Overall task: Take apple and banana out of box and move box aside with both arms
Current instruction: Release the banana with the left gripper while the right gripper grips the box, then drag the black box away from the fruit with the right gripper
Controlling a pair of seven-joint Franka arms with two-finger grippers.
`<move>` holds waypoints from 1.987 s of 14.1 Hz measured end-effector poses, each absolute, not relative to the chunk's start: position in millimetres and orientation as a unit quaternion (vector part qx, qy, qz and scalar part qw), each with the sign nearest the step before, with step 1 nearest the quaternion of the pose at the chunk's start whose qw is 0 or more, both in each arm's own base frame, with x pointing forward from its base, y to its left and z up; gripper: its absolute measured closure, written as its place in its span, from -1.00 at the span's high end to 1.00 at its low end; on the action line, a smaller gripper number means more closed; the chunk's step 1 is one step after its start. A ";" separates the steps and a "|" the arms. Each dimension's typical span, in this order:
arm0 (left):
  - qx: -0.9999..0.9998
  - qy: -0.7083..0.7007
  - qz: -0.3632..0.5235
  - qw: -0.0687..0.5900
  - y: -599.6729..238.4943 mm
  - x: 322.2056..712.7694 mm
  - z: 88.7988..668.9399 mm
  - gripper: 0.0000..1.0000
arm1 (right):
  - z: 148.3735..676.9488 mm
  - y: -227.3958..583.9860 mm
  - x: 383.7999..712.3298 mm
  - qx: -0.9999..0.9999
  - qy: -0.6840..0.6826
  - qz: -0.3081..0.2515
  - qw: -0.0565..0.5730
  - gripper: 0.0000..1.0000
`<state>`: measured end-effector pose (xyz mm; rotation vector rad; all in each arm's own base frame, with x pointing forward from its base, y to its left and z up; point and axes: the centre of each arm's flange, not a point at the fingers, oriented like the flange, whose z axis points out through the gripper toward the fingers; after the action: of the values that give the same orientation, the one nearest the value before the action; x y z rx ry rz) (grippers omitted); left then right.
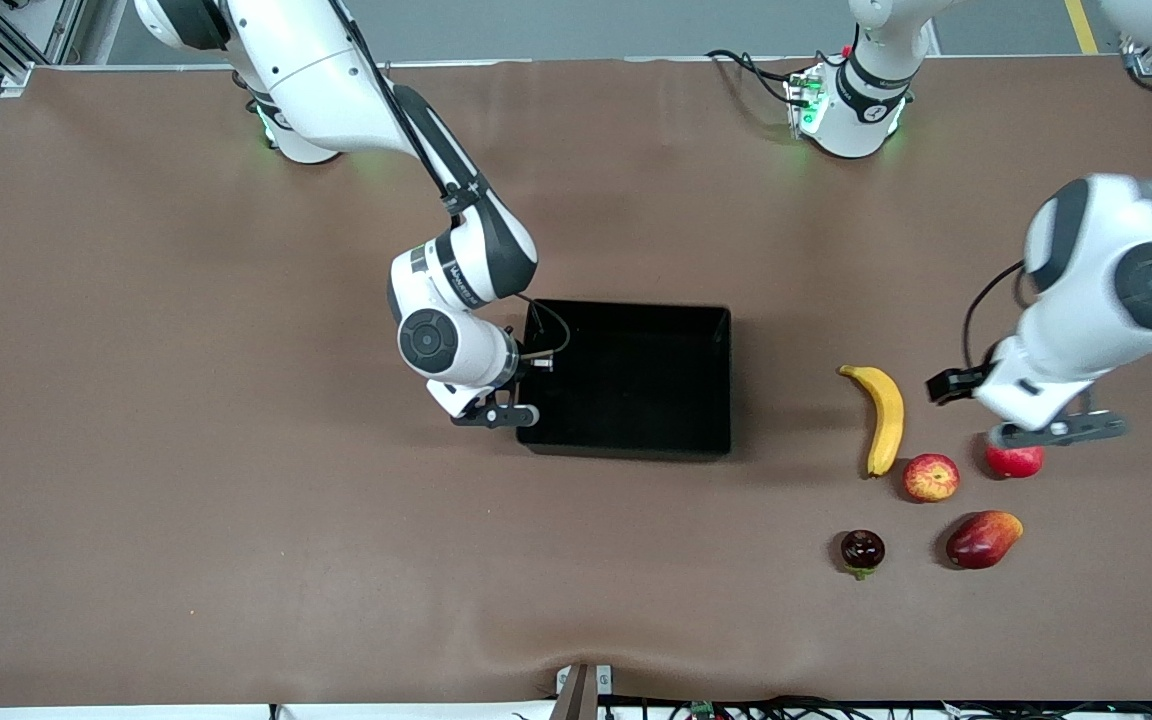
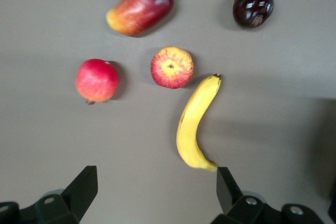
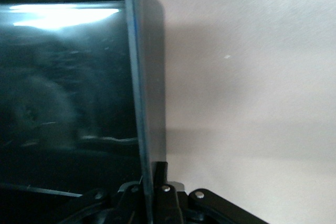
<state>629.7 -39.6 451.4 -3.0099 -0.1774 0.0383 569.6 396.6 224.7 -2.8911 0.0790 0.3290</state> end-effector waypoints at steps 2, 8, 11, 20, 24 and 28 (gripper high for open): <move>-0.995 -0.075 0.013 0.058 -31.8 634.2 492.4 1.00 | 231.3 387.8 578.7 -0.986 0.034 0.109 0.119 -0.92; -0.996 -0.064 0.001 0.058 -40.6 614.1 595.3 1.00 | 293.8 335.6 605.6 -0.981 0.059 0.124 0.135 -0.92; -0.996 -0.053 -0.025 0.066 -56.2 588.8 639.7 1.00 | 319.4 287.0 623.0 -0.981 0.076 0.123 0.127 -0.92; -0.998 -0.043 -0.009 0.045 -71.2 540.8 677.1 1.00 | 350.7 62.0 650.6 -0.991 0.027 0.101 0.086 -0.92; -0.998 -0.040 -0.006 0.040 -70.6 522.3 680.4 1.00 | 339.1 -23.1 646.3 -0.992 0.003 0.105 0.075 -0.92; -0.999 -0.036 0.004 0.027 -73.8 511.0 675.2 1.00 | 329.4 -94.9 634.5 -0.991 -0.037 0.109 0.068 -0.92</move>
<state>511.0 -73.8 675.2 -3.0864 -0.1124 0.0132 634.5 -94.9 329.4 -2.9862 -0.1129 0.3296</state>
